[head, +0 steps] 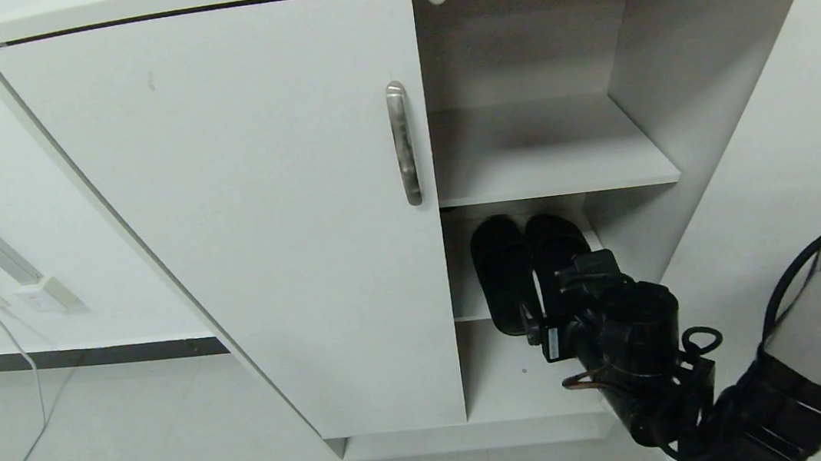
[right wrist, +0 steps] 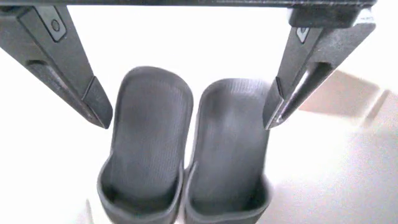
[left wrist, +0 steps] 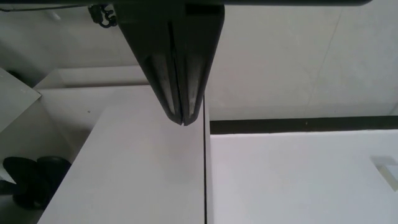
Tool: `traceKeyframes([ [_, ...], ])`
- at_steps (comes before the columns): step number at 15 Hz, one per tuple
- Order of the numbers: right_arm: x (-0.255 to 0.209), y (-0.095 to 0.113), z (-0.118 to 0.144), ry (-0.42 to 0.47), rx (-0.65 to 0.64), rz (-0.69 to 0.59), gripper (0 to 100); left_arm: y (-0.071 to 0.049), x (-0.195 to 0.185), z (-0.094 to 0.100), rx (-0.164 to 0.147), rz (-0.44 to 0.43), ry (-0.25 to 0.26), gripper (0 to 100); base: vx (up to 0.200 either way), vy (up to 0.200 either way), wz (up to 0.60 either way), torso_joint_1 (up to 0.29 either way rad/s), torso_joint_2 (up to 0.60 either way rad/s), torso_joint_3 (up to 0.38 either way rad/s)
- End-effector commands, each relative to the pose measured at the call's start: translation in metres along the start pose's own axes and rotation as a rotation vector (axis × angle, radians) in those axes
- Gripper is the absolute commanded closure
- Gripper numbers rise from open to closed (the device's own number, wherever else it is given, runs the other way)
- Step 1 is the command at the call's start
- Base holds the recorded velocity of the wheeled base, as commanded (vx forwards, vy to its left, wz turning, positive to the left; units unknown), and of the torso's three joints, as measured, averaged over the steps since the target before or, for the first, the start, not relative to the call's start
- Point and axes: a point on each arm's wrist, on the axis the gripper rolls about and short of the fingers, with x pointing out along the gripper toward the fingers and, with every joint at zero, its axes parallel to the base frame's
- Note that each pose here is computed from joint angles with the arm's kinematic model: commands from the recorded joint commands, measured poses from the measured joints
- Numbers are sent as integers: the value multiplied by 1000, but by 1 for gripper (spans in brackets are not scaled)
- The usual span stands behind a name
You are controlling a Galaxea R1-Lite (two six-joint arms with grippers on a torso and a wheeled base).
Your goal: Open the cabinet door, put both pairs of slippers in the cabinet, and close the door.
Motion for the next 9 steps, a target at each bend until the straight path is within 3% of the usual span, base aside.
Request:
traceKeyframes([
  [1,-22,2,12,-24,12,42,0,0,0,0,0,0,1,100,0,0,0,0,0,0],
  [2,-22,2,11,-21,10,42,0,0,0,0,0,0,1,100,0,0,0,0,0,0],
  [8,-23,3,11,-23,11,40,0,0,0,0,-3,3,1,100,-200,0,0,4,-1,2],
  [9,-23,3,11,-23,11,40,0,0,0,0,-3,3,1,100,0,0,0,0,0,0],
])
